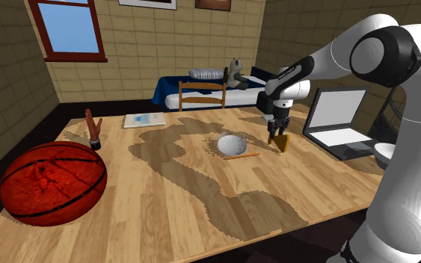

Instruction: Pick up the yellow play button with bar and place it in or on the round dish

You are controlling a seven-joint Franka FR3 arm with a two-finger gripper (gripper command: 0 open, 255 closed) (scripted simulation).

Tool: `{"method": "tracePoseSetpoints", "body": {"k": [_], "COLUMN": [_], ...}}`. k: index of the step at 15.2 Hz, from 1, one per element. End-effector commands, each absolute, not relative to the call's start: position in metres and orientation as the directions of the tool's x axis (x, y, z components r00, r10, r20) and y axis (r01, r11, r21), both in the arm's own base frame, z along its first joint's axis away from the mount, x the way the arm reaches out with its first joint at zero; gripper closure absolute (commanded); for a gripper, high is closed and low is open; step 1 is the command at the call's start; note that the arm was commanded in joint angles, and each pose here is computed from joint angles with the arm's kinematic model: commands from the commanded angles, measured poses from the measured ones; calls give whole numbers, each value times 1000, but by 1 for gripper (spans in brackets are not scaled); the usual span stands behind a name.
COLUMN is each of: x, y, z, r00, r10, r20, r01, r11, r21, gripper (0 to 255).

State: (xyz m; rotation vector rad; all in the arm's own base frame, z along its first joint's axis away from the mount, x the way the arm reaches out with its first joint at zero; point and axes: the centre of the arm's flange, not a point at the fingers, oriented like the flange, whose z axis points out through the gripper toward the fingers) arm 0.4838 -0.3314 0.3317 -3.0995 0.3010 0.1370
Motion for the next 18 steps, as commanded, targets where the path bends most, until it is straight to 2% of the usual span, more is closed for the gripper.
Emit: {"method": "tracePoseSetpoints", "body": {"k": [1, 9, 18], "x": [484, 484, 484], "y": [-331, -331, -331], "z": [332, 332, 379], "r00": [977, 977, 977], "r10": [-191, -191, -191], "r20": [-90, -90, -90], "r01": [-193, -193, -193], "r11": [-981, -981, -981], "r21": [-16, -16, -16], "gripper": [255, 255, 255]}}
